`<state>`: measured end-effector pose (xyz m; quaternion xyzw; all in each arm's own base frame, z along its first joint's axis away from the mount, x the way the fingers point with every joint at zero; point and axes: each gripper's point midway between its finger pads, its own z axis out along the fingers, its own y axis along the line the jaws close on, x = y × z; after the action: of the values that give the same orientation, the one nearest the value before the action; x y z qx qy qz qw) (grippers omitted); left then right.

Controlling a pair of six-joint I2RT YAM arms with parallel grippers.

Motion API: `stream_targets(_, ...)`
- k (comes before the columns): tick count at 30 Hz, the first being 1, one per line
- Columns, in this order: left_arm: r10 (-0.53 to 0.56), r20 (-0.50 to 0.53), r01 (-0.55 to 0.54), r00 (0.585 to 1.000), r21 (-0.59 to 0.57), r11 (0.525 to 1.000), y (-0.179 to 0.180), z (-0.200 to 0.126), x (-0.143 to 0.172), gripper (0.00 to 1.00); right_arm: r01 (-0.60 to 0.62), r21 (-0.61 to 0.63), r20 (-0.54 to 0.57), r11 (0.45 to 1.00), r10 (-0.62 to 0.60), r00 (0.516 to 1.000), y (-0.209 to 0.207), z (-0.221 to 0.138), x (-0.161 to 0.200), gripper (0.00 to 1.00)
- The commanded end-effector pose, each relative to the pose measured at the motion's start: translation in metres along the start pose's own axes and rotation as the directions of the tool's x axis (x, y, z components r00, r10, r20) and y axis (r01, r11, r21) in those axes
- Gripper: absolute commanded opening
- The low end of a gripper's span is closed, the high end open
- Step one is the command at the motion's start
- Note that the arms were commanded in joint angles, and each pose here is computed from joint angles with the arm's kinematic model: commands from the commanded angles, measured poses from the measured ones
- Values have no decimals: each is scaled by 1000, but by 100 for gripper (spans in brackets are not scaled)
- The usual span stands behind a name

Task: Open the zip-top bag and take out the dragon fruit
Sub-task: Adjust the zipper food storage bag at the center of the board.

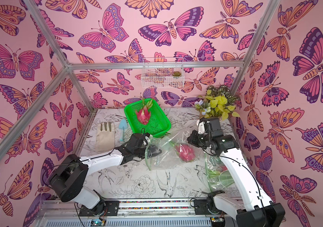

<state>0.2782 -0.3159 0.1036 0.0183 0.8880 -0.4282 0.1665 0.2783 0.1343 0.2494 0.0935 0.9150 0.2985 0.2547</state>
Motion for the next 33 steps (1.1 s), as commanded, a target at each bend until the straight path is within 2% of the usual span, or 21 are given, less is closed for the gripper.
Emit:
stream_targets(1,12,64,-18,998,87,996,-8,-1,-7,52,76,-87,60,993,-71,996,37,-28,-13,0)
stream_targets(4,10,70,-18,997,101,995,-1,3,-5,53,107,-107,81,989,-99,992,53,-42,-16,0)
stream_targets(10,-37,110,24,993,118,993,17,6,-6,52,103,-91,79,990,-96,992,48,-34,-12,0)
stream_targets(13,-58,118,49,991,76,996,29,7,-7,52,93,-107,68,990,-86,994,51,-35,-9,0)
stream_targets(16,-71,136,60,988,80,995,34,6,-10,52,136,-103,111,985,-124,986,61,-43,-12,0)
stream_targets(20,-57,137,41,989,123,992,22,2,-11,52,144,-33,86,989,-140,986,44,-28,-10,0)
stream_targets(23,-58,156,43,986,95,995,26,-4,-12,52,113,-1,79,994,-113,990,28,-11,-6,0)
stream_targets(28,-46,169,30,985,96,995,22,-12,-13,53,60,126,83,990,-71,994,-4,7,-5,0)
stream_targets(33,-41,181,23,983,100,995,19,-20,-16,57,7,166,59,986,-17,998,-21,27,2,0)
